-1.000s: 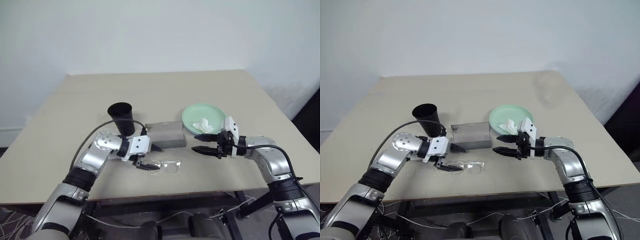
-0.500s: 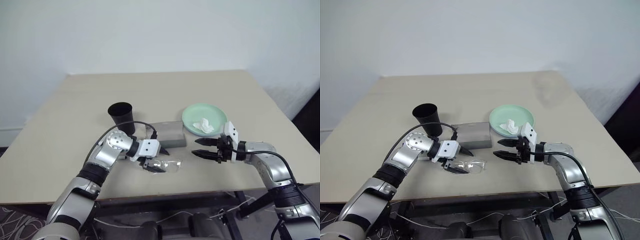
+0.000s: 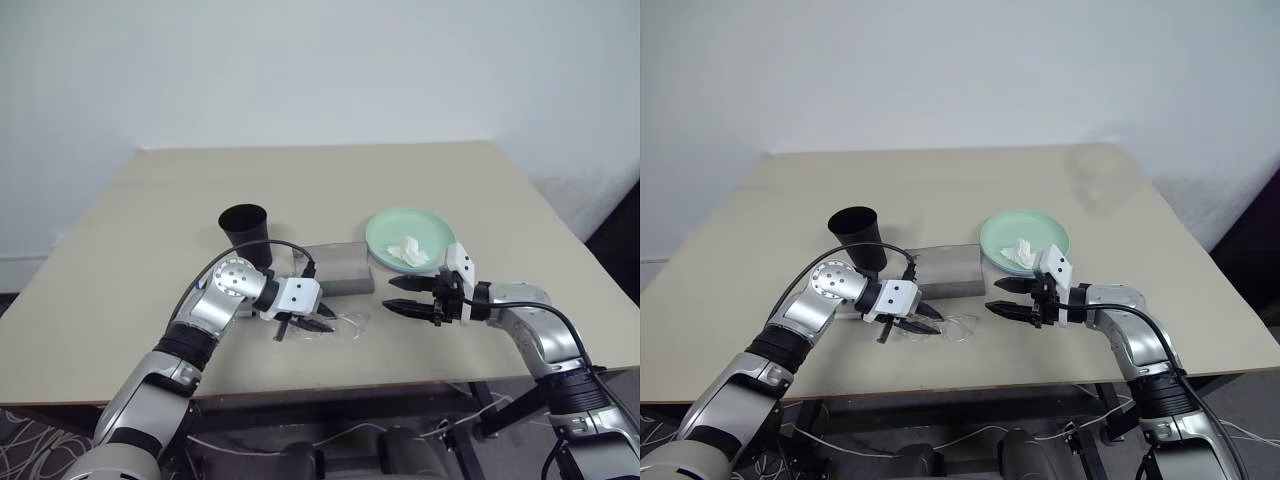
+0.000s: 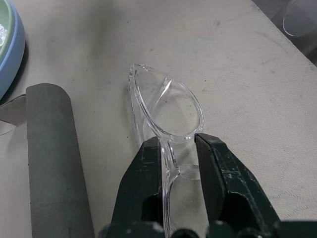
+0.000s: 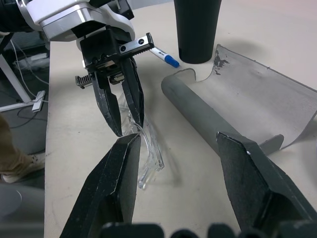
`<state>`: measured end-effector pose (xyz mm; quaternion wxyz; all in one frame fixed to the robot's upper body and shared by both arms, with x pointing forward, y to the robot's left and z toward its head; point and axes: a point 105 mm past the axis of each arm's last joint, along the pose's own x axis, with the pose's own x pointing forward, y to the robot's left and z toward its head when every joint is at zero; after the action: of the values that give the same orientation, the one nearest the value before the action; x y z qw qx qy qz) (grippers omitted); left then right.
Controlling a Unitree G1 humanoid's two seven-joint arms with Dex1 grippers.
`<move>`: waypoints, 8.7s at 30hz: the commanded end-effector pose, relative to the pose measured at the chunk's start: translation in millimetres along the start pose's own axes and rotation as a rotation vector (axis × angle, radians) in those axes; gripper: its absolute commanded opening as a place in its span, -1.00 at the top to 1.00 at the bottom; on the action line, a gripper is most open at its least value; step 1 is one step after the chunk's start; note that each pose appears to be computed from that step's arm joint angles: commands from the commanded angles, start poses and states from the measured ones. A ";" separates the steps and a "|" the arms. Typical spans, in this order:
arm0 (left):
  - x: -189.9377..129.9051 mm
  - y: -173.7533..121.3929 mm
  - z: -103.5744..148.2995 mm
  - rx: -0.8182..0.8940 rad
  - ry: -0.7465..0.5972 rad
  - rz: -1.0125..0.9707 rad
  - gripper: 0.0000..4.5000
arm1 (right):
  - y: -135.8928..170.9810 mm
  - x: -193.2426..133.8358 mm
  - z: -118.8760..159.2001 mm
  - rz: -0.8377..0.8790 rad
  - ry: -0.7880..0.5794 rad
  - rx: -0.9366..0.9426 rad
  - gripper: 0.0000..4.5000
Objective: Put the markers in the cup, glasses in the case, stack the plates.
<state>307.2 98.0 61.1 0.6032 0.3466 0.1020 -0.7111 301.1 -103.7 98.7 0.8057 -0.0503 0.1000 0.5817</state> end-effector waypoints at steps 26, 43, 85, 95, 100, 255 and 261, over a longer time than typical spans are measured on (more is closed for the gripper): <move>-29.3 20.3 21.7 0.088 0.039 0.043 0.56 | -9.1 -0.1 14.5 -0.037 -0.022 -0.076 -0.18; -15.1 20.6 4.5 0.114 0.094 0.024 0.56 | -10.5 0.7 10.6 -0.058 -0.013 -0.075 -0.18; -53.5 94.9 31.9 0.227 0.148 0.378 0.99 | -46.5 -10.2 7.0 -0.208 -0.001 -0.103 -0.18; -31.6 111.3 16.5 0.296 0.265 0.420 0.99 | -43.3 -11.1 5.1 -0.214 -0.009 -0.101 -0.18; -24.8 109.5 9.9 0.298 0.285 0.406 0.99 | -42.7 -11.8 4.1 -0.222 -0.011 -0.097 -0.18; -164.6 108.4 35.6 -0.116 -0.323 1.041 0.98 | -39.0 7.5 22.4 -0.173 -0.041 -0.124 -0.18; -176.6 120.4 18.2 -0.155 -0.313 1.222 0.98 | -39.5 9.3 23.4 -0.166 -0.041 -0.128 -0.18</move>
<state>413.8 191.6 192.2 0.9296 0.1793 -0.1107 -0.3025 339.9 -105.9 101.2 0.8489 -0.0859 0.0726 0.5164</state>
